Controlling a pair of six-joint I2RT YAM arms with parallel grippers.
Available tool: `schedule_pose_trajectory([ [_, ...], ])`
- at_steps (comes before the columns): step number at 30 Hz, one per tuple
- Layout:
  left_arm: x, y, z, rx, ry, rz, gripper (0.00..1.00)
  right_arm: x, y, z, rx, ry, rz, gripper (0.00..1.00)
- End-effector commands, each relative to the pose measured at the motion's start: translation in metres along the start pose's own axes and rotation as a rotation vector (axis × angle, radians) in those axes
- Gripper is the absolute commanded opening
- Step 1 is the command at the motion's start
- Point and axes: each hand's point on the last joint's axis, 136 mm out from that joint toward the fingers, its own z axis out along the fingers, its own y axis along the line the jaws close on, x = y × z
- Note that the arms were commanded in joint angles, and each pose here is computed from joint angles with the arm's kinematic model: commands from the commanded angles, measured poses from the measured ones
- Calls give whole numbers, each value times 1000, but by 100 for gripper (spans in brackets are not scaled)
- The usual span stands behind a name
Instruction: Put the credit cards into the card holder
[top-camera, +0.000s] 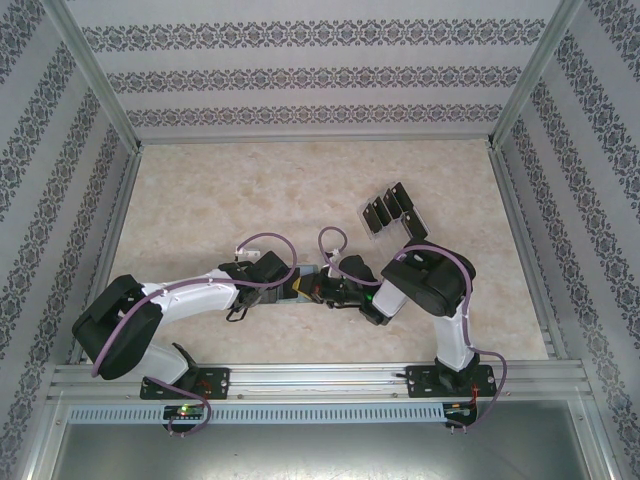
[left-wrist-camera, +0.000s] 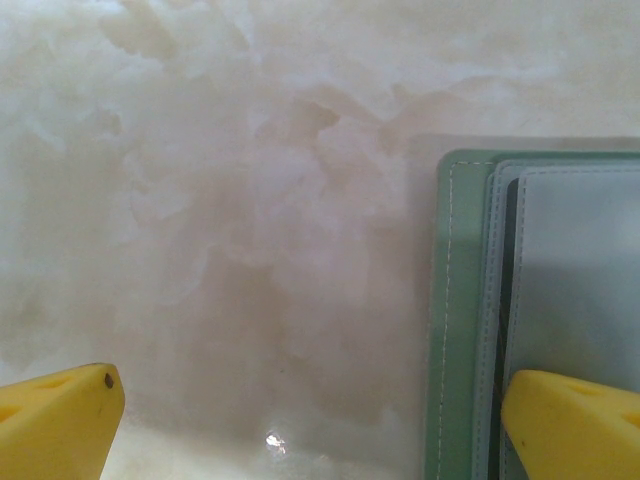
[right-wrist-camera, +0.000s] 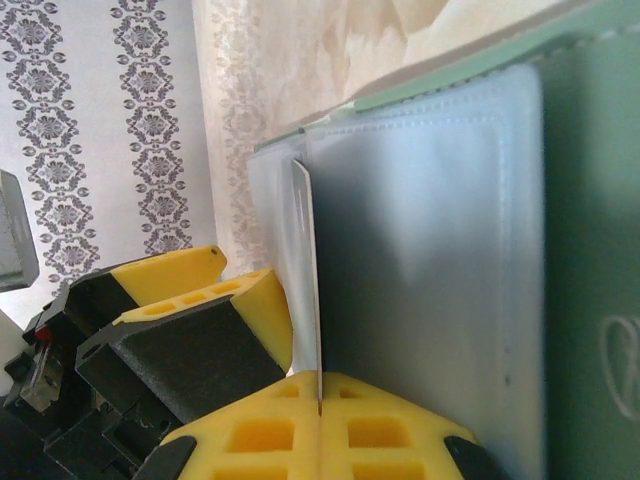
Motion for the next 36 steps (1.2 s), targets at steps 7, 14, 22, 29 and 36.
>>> schedule_pose_trajectory([
  [7,30,19,12,-76,98,62,100,20,-40,-12,145,11,139,0],
  [14,30,19,12,-77,99,64,100,22,-34,-6,134,42,133,0],
  [22,30,18,12,-76,97,63,100,23,-30,4,115,74,134,0],
  [29,29,18,12,-74,96,61,100,23,-28,7,115,78,128,0],
  [36,30,18,12,-74,99,67,100,24,-30,13,144,103,109,0],
])
